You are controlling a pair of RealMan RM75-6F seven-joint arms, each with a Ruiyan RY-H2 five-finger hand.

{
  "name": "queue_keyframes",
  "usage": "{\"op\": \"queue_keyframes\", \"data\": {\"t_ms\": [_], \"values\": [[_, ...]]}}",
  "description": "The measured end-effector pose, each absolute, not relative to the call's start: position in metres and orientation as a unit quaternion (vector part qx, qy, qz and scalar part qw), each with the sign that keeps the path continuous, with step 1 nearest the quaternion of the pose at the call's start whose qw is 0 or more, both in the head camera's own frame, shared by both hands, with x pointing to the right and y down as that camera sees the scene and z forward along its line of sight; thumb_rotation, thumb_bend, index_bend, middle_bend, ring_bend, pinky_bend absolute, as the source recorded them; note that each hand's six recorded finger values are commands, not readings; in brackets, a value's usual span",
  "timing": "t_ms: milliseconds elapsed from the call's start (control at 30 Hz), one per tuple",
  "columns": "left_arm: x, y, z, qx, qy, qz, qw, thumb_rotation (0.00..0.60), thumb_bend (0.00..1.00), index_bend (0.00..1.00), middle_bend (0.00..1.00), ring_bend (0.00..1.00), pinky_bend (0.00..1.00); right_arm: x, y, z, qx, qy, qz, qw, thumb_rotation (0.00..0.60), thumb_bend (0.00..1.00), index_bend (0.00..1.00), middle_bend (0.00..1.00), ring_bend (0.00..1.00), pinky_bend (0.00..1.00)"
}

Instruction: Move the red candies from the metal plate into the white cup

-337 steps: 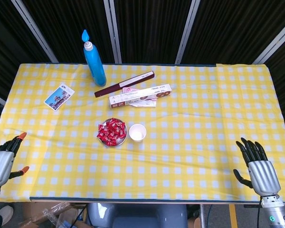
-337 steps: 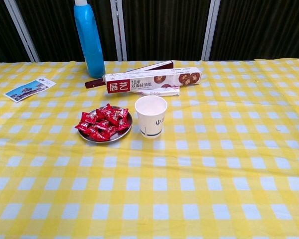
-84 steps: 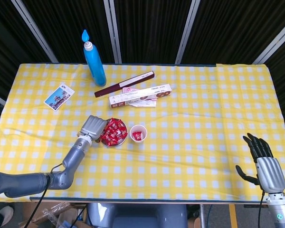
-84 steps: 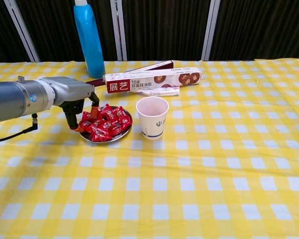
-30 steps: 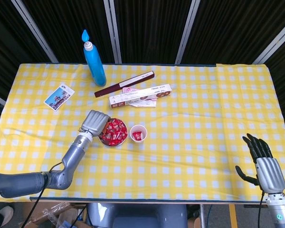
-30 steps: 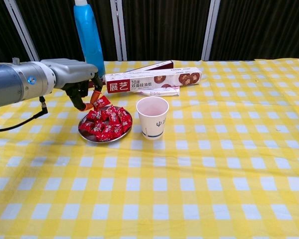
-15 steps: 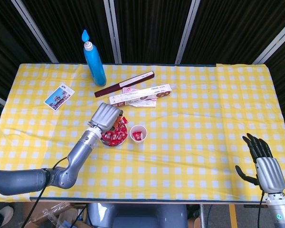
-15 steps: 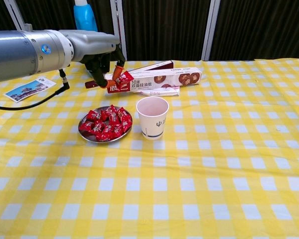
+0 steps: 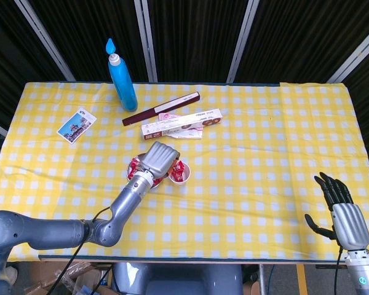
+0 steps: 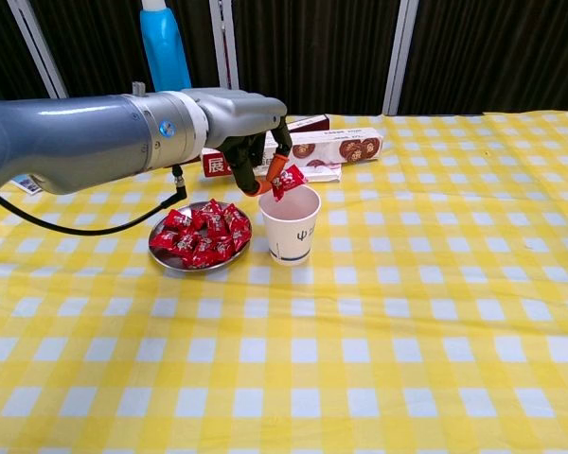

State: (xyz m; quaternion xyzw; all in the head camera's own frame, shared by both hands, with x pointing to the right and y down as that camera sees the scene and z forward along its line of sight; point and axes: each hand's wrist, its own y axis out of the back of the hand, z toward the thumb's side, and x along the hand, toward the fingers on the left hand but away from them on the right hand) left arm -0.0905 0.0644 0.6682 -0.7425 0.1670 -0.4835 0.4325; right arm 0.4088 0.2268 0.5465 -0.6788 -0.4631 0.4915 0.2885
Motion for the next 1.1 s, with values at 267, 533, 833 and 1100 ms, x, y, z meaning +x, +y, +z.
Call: {"op": "queue_keyframes", "data": {"t_ms": [267, 533, 833, 1100], "values": [[-0.083, 0.070, 0.676, -0.742, 0.154, -0.490, 0.431, 0.600, 0.35, 0.56, 0.97, 0.99, 1.00, 0.409, 0.227, 0.546, -0.678, -0.463, 0.492, 0.288, 0.600, 0.39, 0.00, 0.00, 0.00, 0.00], [-0.084, 0.068, 0.672, -0.746, 0.169, -0.483, 0.425, 0.600, 0.31, 0.50, 0.96, 0.99, 1.00, 0.409, 0.227, 0.546, -0.677, -0.464, 0.493, 0.290, 0.600, 0.39, 0.00, 0.00, 0.00, 0.00], [-0.110, 0.059, 0.663, -0.739, 0.192, -0.489, 0.422, 0.600, 0.26, 0.49, 0.96, 0.99, 1.00, 0.409, 0.228, 0.546, -0.677, -0.464, 0.492, 0.291, 0.600, 0.39, 0.00, 0.00, 0.00, 0.00], [-0.158, 0.067, 0.679, -0.723, 0.152, -0.527, 0.420, 0.600, 0.23, 0.48, 0.96, 0.99, 1.00, 0.409, 0.228, 0.547, -0.676, -0.462, 0.494, 0.292, 0.600, 0.39, 0.00, 0.00, 0.00, 0.00]]}}
